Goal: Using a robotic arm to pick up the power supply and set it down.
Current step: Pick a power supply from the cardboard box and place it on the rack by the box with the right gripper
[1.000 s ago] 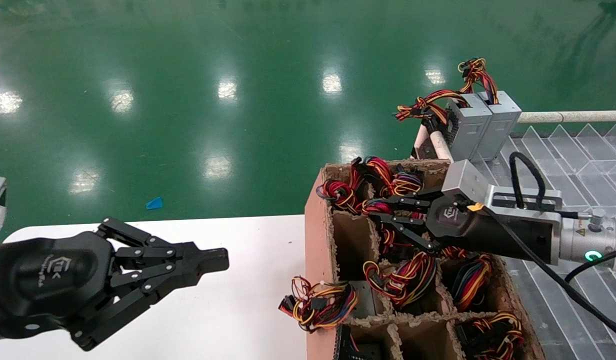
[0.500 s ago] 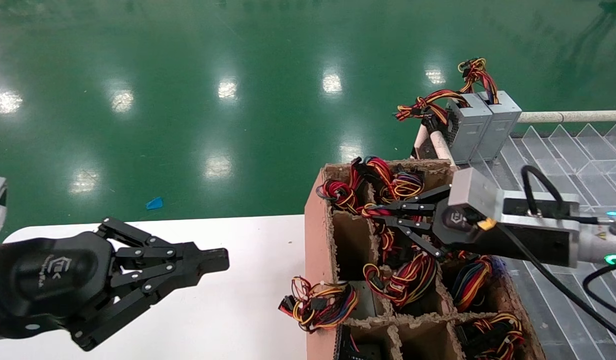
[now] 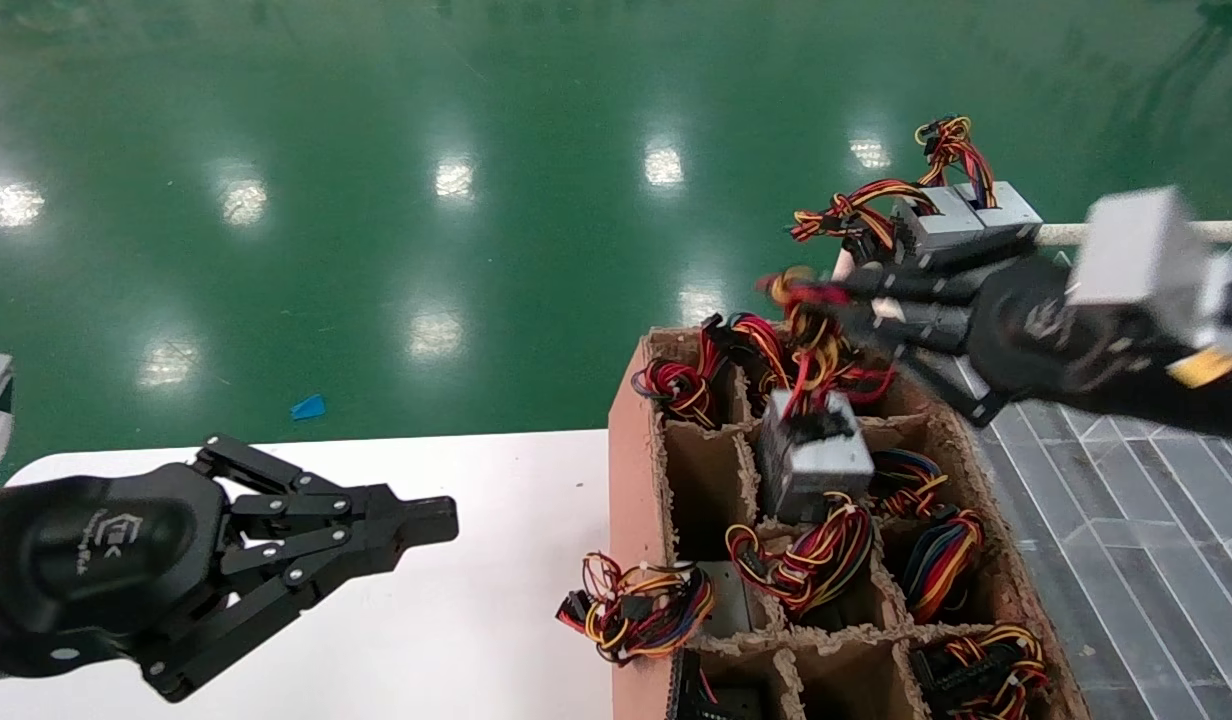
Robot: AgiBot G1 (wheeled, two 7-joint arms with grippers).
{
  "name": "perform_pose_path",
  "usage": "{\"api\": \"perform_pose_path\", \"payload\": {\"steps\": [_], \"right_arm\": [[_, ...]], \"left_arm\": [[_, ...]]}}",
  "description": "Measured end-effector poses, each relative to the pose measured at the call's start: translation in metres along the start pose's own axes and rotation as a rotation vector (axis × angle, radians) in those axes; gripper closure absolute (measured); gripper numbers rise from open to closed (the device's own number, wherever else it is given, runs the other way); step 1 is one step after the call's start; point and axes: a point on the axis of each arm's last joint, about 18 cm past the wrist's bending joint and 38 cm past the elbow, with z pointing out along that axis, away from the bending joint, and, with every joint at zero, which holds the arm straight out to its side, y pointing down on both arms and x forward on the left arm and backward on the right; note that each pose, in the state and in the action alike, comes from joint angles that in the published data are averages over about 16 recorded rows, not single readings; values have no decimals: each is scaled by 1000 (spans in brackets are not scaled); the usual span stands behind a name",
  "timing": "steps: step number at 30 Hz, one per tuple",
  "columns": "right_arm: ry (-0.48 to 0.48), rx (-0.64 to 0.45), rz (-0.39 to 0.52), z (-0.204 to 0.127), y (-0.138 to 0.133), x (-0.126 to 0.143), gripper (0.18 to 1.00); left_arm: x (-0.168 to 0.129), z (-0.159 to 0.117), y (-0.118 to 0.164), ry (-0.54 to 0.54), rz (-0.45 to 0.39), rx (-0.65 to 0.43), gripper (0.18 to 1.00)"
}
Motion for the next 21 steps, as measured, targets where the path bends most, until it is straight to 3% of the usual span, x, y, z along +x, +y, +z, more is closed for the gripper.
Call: {"api": "perform_pose_path", "payload": {"steps": [14, 21], "right_arm": [[161, 123, -229, -41, -63, 51, 948], [263, 125, -298, -58, -79, 84, 948]], "left_arm": [[0, 0, 0, 0, 0, 0, 993], [0, 0, 0, 0, 0, 0, 993]]}}
